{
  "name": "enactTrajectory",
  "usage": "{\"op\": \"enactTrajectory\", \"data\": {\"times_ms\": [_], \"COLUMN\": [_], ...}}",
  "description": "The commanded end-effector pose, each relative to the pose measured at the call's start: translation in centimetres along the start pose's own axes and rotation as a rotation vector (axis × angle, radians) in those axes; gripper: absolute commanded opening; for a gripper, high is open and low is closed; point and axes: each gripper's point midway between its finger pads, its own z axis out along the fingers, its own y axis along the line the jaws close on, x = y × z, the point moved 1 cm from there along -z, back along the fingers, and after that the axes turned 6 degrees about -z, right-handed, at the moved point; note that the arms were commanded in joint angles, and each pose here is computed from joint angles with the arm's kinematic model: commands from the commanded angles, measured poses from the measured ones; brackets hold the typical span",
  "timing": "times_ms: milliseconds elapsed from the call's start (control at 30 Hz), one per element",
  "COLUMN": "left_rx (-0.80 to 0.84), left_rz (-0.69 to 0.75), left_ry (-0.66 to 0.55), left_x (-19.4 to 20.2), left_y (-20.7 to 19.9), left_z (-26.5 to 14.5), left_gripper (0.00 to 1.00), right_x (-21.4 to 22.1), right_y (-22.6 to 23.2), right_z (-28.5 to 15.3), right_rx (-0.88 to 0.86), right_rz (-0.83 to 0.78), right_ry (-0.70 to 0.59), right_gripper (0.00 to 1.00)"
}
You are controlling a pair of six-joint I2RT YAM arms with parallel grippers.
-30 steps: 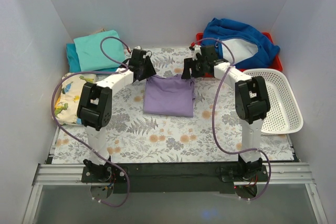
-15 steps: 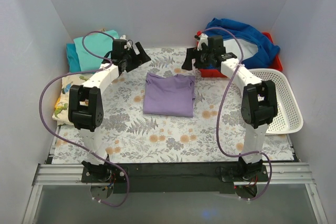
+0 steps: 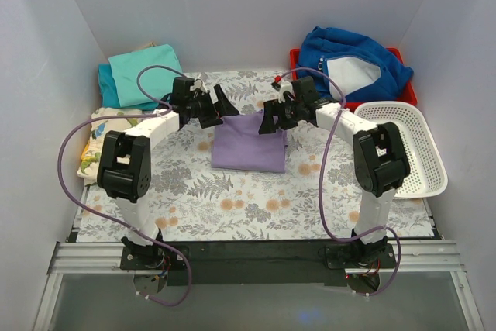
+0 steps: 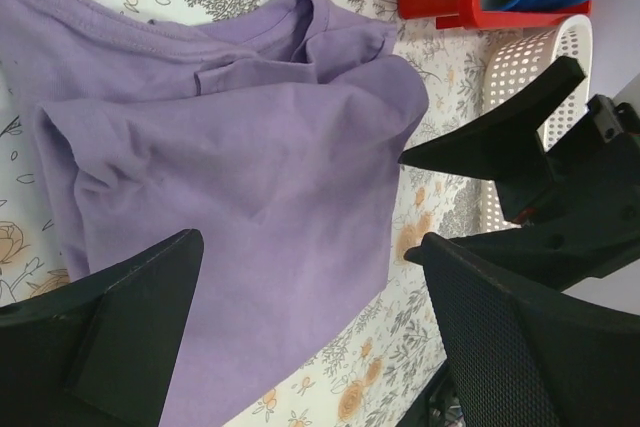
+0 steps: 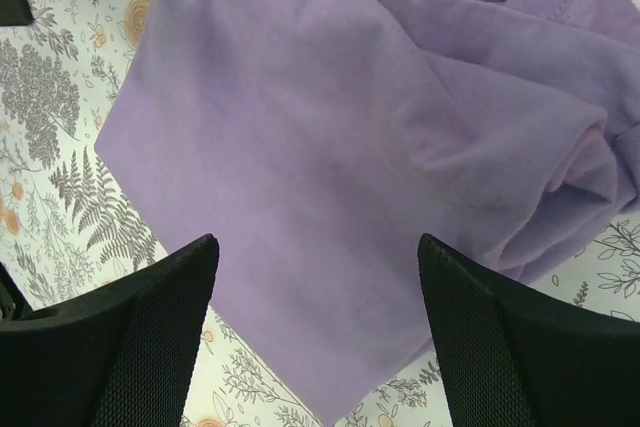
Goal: Fold and stack the t-shirts
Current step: Fold the tshirt
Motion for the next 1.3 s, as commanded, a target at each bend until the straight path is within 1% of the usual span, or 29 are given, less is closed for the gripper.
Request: {"op": "enactTrajectory", "data": {"times_ms": [0,100,167,200,233,300,367,400,467,600,767,867,967,1033,1067,1167,1267], "left_rx": [0.03,0.031,0.029,0.04,0.043,0.034,0.021,0.018,0.003,-0.043,-0.122,-0.163,-0.163,-0.161,-0.148,-0.119,-0.094], "left_rz": [0.009,0.023,0.027,0.04,0.048,0.051,0.052,0.055,0.069,0.07,0.062,0.06,0.084,0.101,0.116,0.156,0.168], "left_ry": [0.018,0.015,0.028,0.016,0.008,0.0,-0.011,-0.016,-0.038,-0.061,-0.072,-0.085,-0.106,-0.151,-0.177,-0.25,-0.29], "left_x": [-0.4,-1.4,-1.7,-2.7,-3.2,-4.1,-4.6,-4.9,-5.8,-6.5,-6.1,-6.1,-6.6,-7.6,-8.1,-9.3,-9.8], "left_y": [0.1,0.9,1.9,1.5,1.5,2.2,2.8,3.1,3.4,4.8,7.6,8.7,8.2,7.0,6.1,3.5,1.5], "left_z": [0.9,2.9,4.6,5.1,5.7,7.1,7.9,8.3,8.6,8.6,7.9,7.5,6.9,5.7,5.2,2.8,0.9], "left_gripper": [0.89,0.89,0.89,0.89,0.89,0.88,0.88,0.88,0.88,0.88,0.88,0.88,0.88,0.88,0.88,0.88,0.88], "right_x": [-1.6,-1.8,-3.0,-2.7,-3.5,-3.2,-3.8,-3.6,-3.9,-2.7,-1.4,-1.7,-2.7,-2.6,-4.1,-5.2,-4.9], "right_y": [-0.2,-2.0,-2.7,-3.6,-4.0,-5.2,-6.0,-6.9,-8.3,-11.3,-14.3,-14.5,-14.0,-13.3,-12.4,-10.5,-8.9], "right_z": [0.2,1.4,1.7,2.4,2.6,3.4,3.6,3.8,3.6,3.1,2.4,2.1,1.1,0.6,-0.4,-1.9,-2.6], "right_rx": [-0.001,0.048,0.074,0.097,0.105,0.121,0.147,0.182,0.235,0.336,0.435,0.447,0.455,0.441,0.425,0.379,0.336], "right_rz": [-0.036,-0.057,-0.086,-0.082,-0.086,-0.073,-0.081,-0.083,-0.087,-0.05,-0.031,-0.051,-0.069,-0.074,-0.094,-0.11,-0.104], "right_ry": [-0.047,-0.043,-0.062,-0.05,-0.063,-0.051,-0.063,-0.057,-0.061,-0.037,-0.012,-0.022,-0.053,-0.062,-0.114,-0.158,-0.167], "right_gripper": [0.85,0.85,0.86,0.86,0.86,0.86,0.87,0.87,0.88,0.89,0.89,0.89,0.89,0.89,0.89,0.89,0.89]}}
